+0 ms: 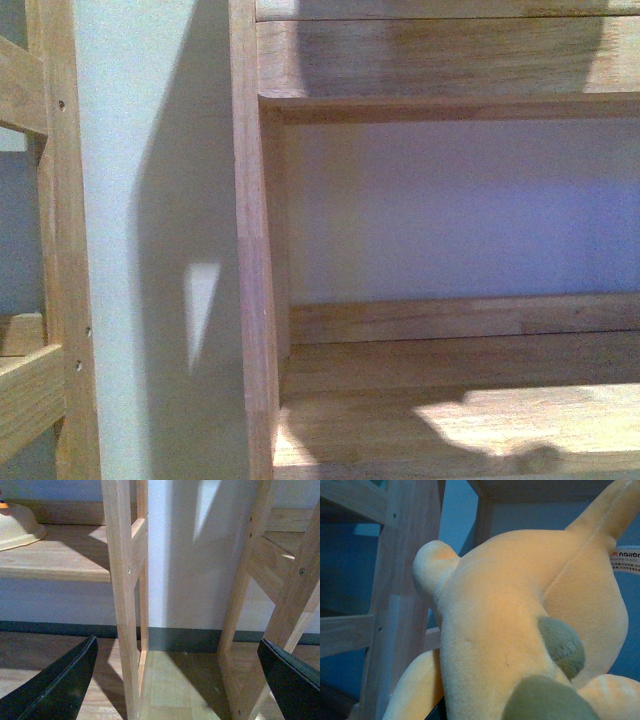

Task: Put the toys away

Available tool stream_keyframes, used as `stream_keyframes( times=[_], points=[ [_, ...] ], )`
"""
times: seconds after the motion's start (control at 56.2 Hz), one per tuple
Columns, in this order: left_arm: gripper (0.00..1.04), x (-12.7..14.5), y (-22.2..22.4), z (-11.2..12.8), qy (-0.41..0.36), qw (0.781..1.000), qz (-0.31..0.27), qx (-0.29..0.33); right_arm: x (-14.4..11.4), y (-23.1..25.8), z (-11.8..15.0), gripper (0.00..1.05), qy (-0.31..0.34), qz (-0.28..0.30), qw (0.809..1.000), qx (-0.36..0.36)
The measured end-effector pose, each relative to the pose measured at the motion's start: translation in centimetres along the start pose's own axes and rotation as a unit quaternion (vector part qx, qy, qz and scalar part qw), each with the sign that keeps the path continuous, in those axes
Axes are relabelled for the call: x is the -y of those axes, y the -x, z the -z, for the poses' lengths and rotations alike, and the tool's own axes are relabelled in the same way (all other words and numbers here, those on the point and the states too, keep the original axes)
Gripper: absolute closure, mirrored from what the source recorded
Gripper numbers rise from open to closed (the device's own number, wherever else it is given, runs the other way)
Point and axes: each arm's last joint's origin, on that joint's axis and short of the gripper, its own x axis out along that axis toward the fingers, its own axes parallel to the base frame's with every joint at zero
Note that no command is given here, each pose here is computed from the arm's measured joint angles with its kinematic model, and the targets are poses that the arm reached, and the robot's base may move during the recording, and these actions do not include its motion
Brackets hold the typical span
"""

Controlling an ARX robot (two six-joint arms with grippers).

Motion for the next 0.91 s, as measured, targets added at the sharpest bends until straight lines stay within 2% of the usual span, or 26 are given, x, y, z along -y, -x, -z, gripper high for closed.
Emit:
stream_keyframes(
  times=[0.391, 0.907],
  points=[
    [0.06, 0.0, 0.0, 0.0, 0.0, 1.0, 0.0, 0.0, 0.7, -6.0, -0.8, 0.88, -0.079, -0.003, 0.996, -0.038],
    [0.06, 0.0, 0.0, 0.0, 0.0, 1.0, 0.0, 0.0, 4.9, -9.5, 0.2, 0.88, -0.185, 0.02, 0.981, -0.054]
  ],
)
